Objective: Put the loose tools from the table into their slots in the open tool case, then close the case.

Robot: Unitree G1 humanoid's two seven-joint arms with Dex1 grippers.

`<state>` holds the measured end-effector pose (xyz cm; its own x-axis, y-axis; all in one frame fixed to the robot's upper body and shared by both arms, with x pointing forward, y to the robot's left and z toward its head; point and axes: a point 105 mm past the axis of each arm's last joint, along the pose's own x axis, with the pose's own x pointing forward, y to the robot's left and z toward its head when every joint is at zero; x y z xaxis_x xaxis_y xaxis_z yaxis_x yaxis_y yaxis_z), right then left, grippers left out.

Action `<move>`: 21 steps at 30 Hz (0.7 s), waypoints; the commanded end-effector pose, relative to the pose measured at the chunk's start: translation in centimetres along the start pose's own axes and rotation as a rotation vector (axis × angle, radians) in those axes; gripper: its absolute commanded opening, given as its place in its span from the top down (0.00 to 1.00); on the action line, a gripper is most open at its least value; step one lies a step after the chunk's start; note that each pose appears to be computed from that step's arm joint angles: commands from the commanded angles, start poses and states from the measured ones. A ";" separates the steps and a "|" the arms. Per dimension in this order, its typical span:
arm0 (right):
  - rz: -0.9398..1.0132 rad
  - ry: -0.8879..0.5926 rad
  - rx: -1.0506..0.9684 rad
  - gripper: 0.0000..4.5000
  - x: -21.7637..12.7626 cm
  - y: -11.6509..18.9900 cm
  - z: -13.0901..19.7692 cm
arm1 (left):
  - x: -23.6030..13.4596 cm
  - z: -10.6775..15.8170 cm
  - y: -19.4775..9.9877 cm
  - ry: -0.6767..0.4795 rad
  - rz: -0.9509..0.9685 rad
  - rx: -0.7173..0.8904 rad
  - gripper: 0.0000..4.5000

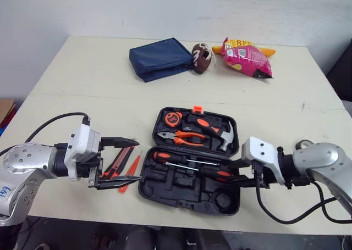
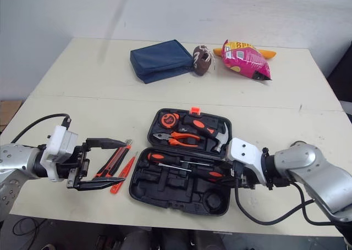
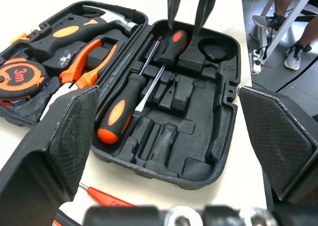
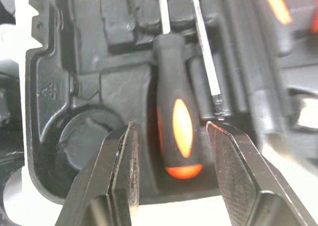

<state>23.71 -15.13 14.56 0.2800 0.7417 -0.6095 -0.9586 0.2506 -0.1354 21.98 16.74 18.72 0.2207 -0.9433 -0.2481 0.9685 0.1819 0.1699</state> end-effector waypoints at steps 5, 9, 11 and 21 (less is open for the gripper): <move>0.090 -0.381 -0.157 0.61 2.4 1.4 4.3 | 0.2 0.9 0.2 -0.022 0.000 0.053 0.00; 0.071 -0.404 -0.176 0.99 4.1 0.9 4.0 | 0.3 0.9 0.2 -0.024 -0.003 0.057 0.00; 0.073 -0.376 -0.195 0.99 5.0 0.8 3.2 | 0.3 0.9 0.2 -0.023 -0.005 0.058 0.00; 0.033 -0.308 -0.181 0.99 7.1 -0.1 1.0 | 0.1 0.6 0.0 -0.004 -0.003 0.043 0.00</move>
<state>25.51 -9.32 11.10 0.2080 0.9131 -0.3507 -0.9613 0.1245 -0.2460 22.16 16.42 18.77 0.2167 -0.9456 -0.2428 0.9672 0.1743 0.1846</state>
